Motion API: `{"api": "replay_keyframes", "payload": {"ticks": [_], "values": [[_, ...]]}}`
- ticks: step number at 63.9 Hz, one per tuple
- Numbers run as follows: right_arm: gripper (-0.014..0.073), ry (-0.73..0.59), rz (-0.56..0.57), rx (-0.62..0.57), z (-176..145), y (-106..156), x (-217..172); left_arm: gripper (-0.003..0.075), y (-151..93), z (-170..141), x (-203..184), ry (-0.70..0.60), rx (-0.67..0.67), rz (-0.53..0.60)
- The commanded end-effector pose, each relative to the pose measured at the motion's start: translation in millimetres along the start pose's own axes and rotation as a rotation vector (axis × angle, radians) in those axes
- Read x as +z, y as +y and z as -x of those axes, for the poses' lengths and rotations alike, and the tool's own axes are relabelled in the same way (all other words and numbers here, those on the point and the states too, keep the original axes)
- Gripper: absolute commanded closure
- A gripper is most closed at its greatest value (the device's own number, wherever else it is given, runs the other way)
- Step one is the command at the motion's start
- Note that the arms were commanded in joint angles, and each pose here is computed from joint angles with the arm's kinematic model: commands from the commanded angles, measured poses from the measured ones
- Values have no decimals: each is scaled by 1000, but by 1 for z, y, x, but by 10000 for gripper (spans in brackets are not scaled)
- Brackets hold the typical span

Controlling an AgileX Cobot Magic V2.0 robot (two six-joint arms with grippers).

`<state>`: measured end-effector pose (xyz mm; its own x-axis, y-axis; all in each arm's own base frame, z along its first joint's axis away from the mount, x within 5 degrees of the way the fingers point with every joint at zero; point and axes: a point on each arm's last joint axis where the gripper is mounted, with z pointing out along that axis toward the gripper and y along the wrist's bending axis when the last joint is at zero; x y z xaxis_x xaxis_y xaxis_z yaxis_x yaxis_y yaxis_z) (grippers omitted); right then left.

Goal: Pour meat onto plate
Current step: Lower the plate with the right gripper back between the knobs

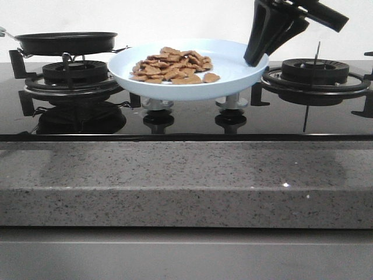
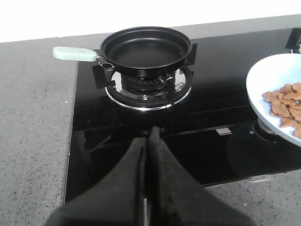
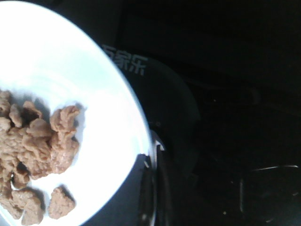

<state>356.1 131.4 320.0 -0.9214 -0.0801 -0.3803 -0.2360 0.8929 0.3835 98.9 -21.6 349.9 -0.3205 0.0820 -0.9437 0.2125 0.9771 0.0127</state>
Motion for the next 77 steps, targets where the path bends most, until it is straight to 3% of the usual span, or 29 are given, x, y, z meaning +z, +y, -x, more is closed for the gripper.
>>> {"api": "replay_keyframes", "payload": {"ticks": [1, 20, 35, 62, 70, 77], "values": [[653, -148, 64, 9, 9, 11, -31, 741, -1, 15, -4, -108, -8, -11], [653, -225, 84, 69, 47, -11, -37, 741, -1, 15, -3, -104, -8, -11], [653, -255, 84, 65, 77, -21, -20, 741, -1, 15, -3, -104, -8, -11], [646, -182, 51, 71, 85, -37, 15, 741, -1, 15, -3, -104, -8, -11], [582, -169, 24, 59, 84, -39, 15, 741, -1, 15, -3, -104, -8, -11], [473, -159, 16, 55, 83, -40, 15, 741, -1, 15, -3, -104, -8, -11]]}}
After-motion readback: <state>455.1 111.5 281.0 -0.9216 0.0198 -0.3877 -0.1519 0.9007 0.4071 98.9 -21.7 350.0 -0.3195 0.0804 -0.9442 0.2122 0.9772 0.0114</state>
